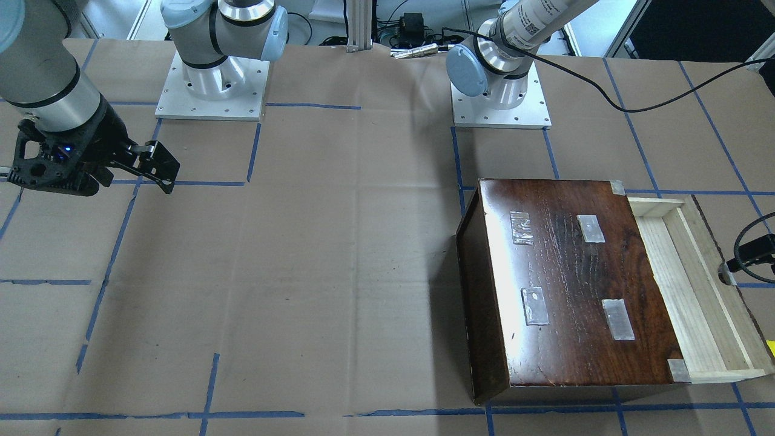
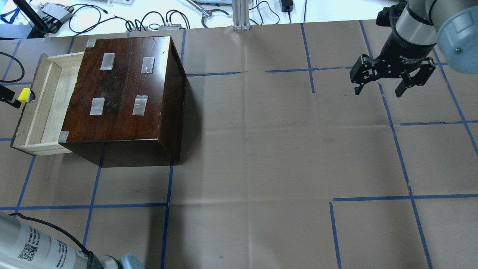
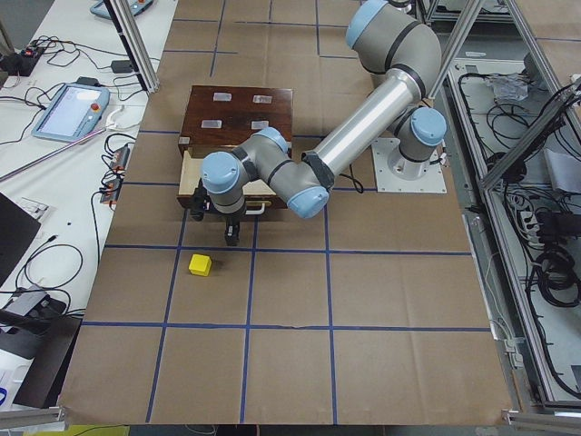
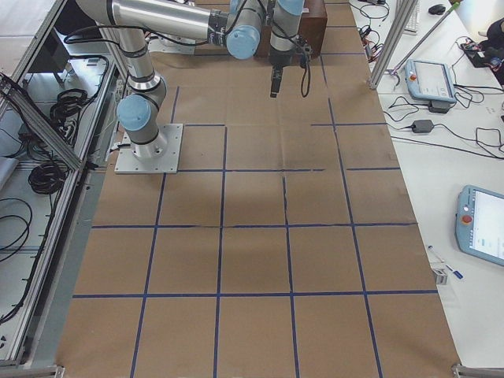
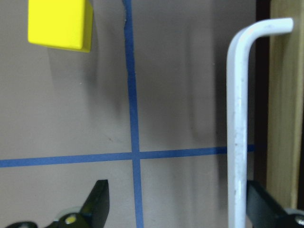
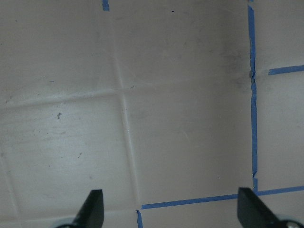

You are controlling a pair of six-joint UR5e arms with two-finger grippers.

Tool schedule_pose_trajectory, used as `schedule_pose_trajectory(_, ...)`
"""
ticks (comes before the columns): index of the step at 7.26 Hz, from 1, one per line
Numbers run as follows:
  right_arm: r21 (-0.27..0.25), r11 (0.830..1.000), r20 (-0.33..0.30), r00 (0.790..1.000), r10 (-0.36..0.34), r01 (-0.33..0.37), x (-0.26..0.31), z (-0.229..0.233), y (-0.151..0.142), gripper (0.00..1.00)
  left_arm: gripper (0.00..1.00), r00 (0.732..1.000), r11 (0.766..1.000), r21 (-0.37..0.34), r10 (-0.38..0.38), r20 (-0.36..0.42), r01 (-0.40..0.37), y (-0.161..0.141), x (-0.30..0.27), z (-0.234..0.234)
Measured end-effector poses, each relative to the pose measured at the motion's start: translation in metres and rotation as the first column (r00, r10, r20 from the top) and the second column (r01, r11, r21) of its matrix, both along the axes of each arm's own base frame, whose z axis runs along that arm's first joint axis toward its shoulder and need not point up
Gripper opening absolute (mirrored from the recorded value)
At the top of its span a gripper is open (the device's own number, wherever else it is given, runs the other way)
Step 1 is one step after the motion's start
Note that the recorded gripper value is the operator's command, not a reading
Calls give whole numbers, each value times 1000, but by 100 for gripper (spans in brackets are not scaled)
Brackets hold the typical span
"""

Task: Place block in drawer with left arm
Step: 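Lower the left gripper over the yellow cube on the table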

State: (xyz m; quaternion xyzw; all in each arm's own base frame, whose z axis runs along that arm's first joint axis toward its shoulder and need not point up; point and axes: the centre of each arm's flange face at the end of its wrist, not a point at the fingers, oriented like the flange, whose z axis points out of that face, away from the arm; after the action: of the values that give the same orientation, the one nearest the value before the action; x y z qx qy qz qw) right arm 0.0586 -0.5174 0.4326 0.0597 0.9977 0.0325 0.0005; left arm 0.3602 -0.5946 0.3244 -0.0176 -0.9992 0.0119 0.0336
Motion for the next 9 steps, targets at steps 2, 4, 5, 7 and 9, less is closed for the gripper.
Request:
schedule_pose_trajectory(2, 0, 1000, 0, 1000, 0, 0, 0, 0, 0, 100, 99, 1000, 1000, -29, 0, 28, 1, -19, 18, 9)
schedule_pose_trajectory(4, 0, 1000, 0, 1000, 0, 0, 0, 0, 0, 100, 99, 999, 999, -34, 0, 33, 1, -45, 42, -11)
schedule_pose_trajectory(5, 0, 1000, 1, 1000, 0, 0, 0, 0, 0, 100, 99, 1000, 999, -33, 0, 31, 1, -57, 53, -26)
schedule_pose_trajectory(7, 0, 1000, 0, 1000, 0, 0, 0, 0, 0, 100, 99, 1000, 1000, -16, -7, 14, 7, -74, 62, -60)
schedule_pose_trajectory(9, 0, 1000, 0, 1000, 0, 0, 0, 0, 0, 100, 99, 1000, 1000, -6, -15, 6, 15, -86, 64, -81)
